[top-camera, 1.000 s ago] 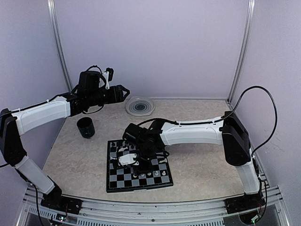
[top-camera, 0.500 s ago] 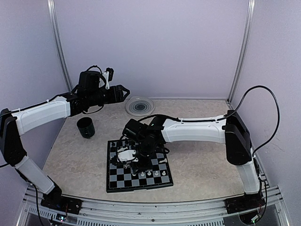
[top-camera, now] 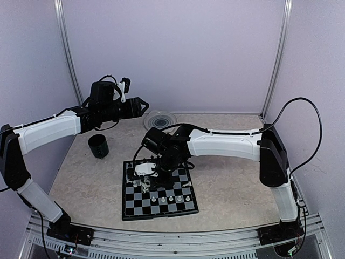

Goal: Set up the chess pieces on the board
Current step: Adjust the pawn at d2, then pick up the king from the chessboard.

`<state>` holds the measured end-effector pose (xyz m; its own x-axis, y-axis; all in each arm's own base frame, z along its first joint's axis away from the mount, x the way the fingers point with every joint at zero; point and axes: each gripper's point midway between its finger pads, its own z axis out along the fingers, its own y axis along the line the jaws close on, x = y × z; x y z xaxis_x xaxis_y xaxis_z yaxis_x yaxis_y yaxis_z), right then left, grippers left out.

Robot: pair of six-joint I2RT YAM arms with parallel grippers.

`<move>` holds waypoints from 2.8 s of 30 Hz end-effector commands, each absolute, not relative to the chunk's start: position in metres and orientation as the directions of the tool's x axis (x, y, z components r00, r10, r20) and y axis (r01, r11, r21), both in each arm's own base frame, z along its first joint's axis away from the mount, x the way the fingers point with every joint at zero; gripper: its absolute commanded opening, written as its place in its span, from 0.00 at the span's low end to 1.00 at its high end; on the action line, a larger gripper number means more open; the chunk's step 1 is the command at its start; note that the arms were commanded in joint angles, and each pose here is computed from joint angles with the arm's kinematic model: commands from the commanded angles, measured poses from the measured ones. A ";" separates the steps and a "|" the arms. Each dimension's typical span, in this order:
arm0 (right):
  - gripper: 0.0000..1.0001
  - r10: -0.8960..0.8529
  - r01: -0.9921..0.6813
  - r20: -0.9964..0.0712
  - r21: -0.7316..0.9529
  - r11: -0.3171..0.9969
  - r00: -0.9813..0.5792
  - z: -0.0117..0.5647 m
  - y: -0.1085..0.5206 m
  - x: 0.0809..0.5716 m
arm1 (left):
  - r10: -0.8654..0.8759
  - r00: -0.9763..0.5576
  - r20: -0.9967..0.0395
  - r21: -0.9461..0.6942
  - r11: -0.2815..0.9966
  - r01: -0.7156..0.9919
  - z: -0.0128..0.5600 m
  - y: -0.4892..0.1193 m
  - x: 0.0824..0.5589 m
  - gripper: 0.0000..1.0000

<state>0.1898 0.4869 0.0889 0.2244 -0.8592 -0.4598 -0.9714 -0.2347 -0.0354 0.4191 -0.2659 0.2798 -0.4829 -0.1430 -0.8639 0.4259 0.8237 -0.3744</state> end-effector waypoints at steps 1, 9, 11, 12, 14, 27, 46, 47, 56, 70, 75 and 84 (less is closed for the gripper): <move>0.09 -0.870 -0.974 -0.443 -0.039 -0.224 0.218 0.078 0.493 0.197 | -0.151 -0.475 -0.867 -0.381 0.815 0.437 0.290 -0.268 0.422 0.73; 0.01 -0.875 -0.970 -0.431 -0.007 -0.243 0.222 0.064 0.493 0.193 | -0.152 -0.472 -0.868 -0.381 0.814 0.439 0.292 -0.268 0.421 0.73; 0.01 -0.876 -0.969 -0.429 0.003 -0.247 0.222 0.061 0.493 0.191 | -0.152 -0.474 -0.867 -0.382 0.814 0.438 0.292 -0.268 0.421 0.73; 0.02 -0.876 -0.969 -0.428 0.007 -0.247 0.221 0.060 0.492 0.191 | -0.151 -0.474 -0.868 -0.382 0.813 0.439 0.292 -0.268 0.421 0.73; 0.02 -0.877 -0.968 -0.426 0.015 -0.251 0.221 0.058 0.492 0.188 | -0.151 -0.474 -0.867 -0.382 0.813 0.439 0.292 -0.268 0.421 0.73; 0.03 -0.881 -0.954 -0.408 0.072 -0.293 0.240 0.048 0.486 0.165 | -0.150 -0.479 -0.865 -0.384 0.812 0.440 0.290 -0.269 0.421 0.73; 0.10 -0.855 -0.969 -0.470 -0.002 -0.246 0.218 0.083 0.499 0.188 | -0.152 -0.477 -0.865 -0.385 0.811 0.440 0.292 -0.269 0.421 0.73; 0.13 -0.852 -0.971 -0.477 -0.019 -0.236 0.217 0.090 0.499 0.194 | -0.153 -0.477 -0.866 -0.385 0.811 0.440 0.292 -0.268 0.421 0.73; 0.32 -0.862 -0.990 -0.487 -0.099 -0.104 0.139 0.102 0.492 0.247 | -0.164 -0.457 -0.874 -0.381 0.816 0.435 0.299 -0.265 0.420 0.73; 0.36 -0.873 -0.992 -0.472 -0.065 -0.106 0.124 0.088 0.488 0.248 | -0.160 -0.468 -0.869 -0.385 0.813 0.437 0.295 -0.266 0.420 0.73; 0.35 -0.869 -0.991 -0.478 -0.019 -0.131 0.124 0.084 0.488 0.239 | -0.160 -0.472 -0.867 -0.387 0.813 0.435 0.293 -0.266 0.421 0.73; 0.31 -0.873 -0.989 -0.474 0.023 -0.144 0.117 0.076 0.489 0.232 | -0.158 -0.477 -0.865 -0.389 0.812 0.436 0.292 -0.267 0.421 0.73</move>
